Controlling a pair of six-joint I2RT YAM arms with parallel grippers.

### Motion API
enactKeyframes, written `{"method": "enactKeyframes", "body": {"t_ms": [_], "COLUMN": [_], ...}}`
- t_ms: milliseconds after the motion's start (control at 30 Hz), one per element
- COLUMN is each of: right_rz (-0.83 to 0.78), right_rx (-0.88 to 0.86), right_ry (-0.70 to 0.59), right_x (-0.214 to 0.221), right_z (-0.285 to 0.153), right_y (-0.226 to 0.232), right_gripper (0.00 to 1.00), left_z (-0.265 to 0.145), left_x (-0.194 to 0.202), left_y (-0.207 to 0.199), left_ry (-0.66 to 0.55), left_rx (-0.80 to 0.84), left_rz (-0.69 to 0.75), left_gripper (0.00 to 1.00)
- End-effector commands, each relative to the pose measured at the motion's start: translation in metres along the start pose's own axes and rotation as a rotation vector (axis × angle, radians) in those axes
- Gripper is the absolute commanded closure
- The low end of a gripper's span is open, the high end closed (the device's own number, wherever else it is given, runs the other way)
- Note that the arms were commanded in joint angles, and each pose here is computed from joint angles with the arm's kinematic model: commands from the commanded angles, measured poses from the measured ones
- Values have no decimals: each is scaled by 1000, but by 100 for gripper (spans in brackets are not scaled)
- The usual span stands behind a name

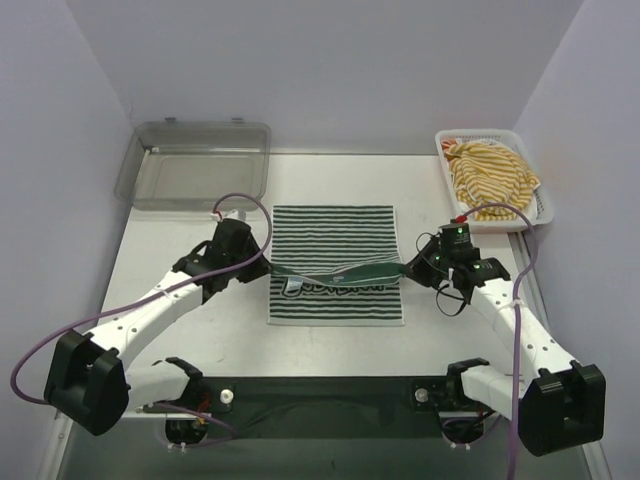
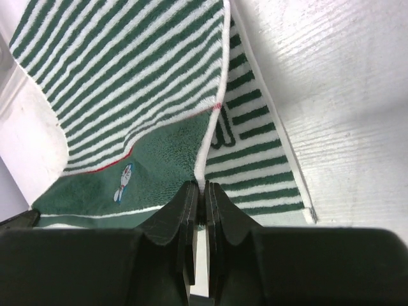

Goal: Fold and stack the towels
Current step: Fold the towel

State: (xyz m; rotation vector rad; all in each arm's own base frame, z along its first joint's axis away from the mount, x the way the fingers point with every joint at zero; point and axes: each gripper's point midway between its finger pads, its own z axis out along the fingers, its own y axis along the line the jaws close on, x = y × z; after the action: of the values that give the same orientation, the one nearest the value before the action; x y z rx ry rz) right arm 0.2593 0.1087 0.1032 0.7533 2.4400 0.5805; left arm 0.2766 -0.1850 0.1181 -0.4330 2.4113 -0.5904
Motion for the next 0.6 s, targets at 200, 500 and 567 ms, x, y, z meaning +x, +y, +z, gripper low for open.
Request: {"method": "enactKeyframes", "body": {"t_ms": [200, 500, 567], "right_rz": [2, 15, 18], "right_rx": [-33, -8, 15], "right_ry": [26, 58, 70], "right_x": [11, 30, 34], "right_z": [-30, -27, -23], "right_y": [2, -17, -24], "right_gripper": [100, 100, 100], "left_z": [-47, -46, -42], "left_x": [-14, 8, 14], "left_y": [-12, 3, 8], "left_ry": [-57, -9, 2], "left_rx": [65, 54, 44], "left_rz": [-6, -16, -17], "left_gripper": [100, 100, 100]}}
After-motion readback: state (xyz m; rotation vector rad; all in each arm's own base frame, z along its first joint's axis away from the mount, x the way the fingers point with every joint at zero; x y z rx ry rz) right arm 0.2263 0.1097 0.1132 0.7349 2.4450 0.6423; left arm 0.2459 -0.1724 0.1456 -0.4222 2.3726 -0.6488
